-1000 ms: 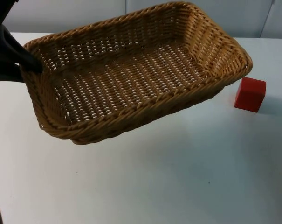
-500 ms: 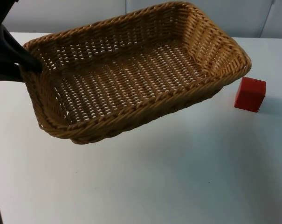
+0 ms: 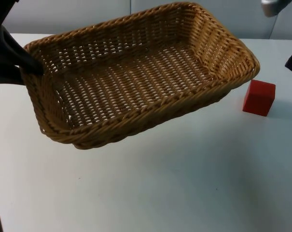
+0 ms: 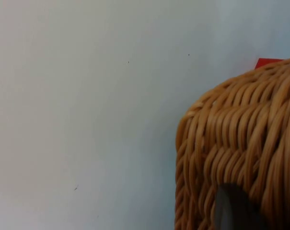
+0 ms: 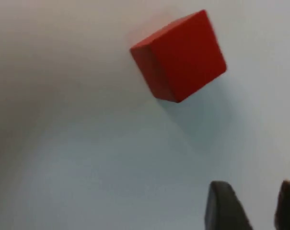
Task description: Pick up the basket with the left hand and place the cube into the basket with the right hand.
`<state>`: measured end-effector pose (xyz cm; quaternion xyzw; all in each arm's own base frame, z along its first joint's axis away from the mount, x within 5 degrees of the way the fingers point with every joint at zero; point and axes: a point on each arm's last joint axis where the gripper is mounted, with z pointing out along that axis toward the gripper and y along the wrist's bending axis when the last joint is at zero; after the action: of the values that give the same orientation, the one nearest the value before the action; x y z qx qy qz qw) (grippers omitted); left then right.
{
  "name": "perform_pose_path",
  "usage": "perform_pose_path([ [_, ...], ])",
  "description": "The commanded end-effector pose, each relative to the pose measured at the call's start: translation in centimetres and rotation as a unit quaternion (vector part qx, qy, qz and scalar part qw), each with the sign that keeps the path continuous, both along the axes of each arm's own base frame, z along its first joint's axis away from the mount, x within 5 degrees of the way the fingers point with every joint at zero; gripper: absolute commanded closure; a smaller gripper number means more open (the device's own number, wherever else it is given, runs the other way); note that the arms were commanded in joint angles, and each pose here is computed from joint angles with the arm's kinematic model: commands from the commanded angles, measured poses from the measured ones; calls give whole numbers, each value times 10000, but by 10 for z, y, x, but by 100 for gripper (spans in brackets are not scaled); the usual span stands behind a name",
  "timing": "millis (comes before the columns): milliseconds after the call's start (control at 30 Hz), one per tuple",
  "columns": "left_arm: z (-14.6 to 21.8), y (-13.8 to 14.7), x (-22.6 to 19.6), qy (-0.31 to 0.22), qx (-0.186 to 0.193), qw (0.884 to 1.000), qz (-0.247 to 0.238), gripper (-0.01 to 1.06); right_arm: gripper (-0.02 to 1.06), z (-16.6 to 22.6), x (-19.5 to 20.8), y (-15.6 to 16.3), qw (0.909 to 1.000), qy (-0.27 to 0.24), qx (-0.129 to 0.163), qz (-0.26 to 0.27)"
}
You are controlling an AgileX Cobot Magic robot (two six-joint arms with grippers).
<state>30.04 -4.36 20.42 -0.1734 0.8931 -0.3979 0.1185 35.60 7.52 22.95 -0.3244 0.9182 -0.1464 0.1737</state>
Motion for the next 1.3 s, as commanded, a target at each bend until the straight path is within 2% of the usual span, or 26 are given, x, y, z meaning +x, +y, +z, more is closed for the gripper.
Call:
perform_pose_path([
  [0, 8, -2, 1, -84, -187, 9998, 61, 105, 59, 8, 7, 0, 9988, -248, 89, -424],
  [33, 8, -2, 1, -84, -187, 9998, 61, 105, 55, 12, 8, 0, 9978, -286, 133, -585],
  [100, 8, -2, 1, -84, -187, 9998, 61, 105, 54, 21, 12, 0, 9946, -322, 222, -958],
  [133, 8, -2, 1, -84, -187, 9998, 61, 105, 54, 21, 12, 0, 9946, -322, 222, -958],
  [233, 8, -2, 1, -85, -195, 9998, 67, 105, 54, 32, 15, 0, 9851, -382, 428, -1621],
  [333, 8, -2, 1, -85, -195, 9998, 67, 105, 54, 32, 16, -1, 9828, -313, 519, -1744],
  [367, 8, -2, 1, -85, -195, 9998, 67, 105, 54, 33, 16, -2, 9781, -295, 695, -1937],
  [400, 8, -2, 1, -85, -195, 9998, 67, 105, 54, 32, 16, -7, 9649, -225, 1030, -2406],
  [467, 8, -2, 1, -85, -195, 9998, 67, 105, 54, 30, 16, -17, 9397, -60, 1509, -3069],
  [500, 8, -2, 1, -85, -195, 9998, 67, 105, 54, 30, 16, -17, 9397, -60, 1509, -3069],
  [633, 8, -2, 1, -85, -195, 9998, 67, 105, 54, 27, 13, -38, 8912, 552, 2336, -3849],
  [667, 8, -2, 1, -85, -195, 9998, 67, 105, 54, 27, 13, -38, 8912, 552, 2336, -3849],
  [700, 8, -2, 1, -85, -195, 9998, 67, 105, 54, 27, 12, -44, 8807, 664, 2447, -4001],
  [833, 8, -2, 1, -85, -195, 9998, 67, 105, 54, 26, 11, -47, 8809, 723, 2364, -4036],
  [933, 8, -2, 1, -85, -195, 9998, 67, 105, 54, 26, 11, -45, 8773, 760, 2454, -4054],
  [1033, 8, -2, 1, -85, -195, 9998, 67, 105, 54, 27, 13, -41, 8693, 737, 2703, -4072],
  [1133, 8, -2, 1, -85, -195, 9998, 67, 105, 54, 27, 13, -40, 8667, 720, 2772, -4083],
  [1267, 8, -2, 1, -85, -195, 9998, 67, 105, 54, 28, 17, -37, 8512, 652, 3078, -4201],
])
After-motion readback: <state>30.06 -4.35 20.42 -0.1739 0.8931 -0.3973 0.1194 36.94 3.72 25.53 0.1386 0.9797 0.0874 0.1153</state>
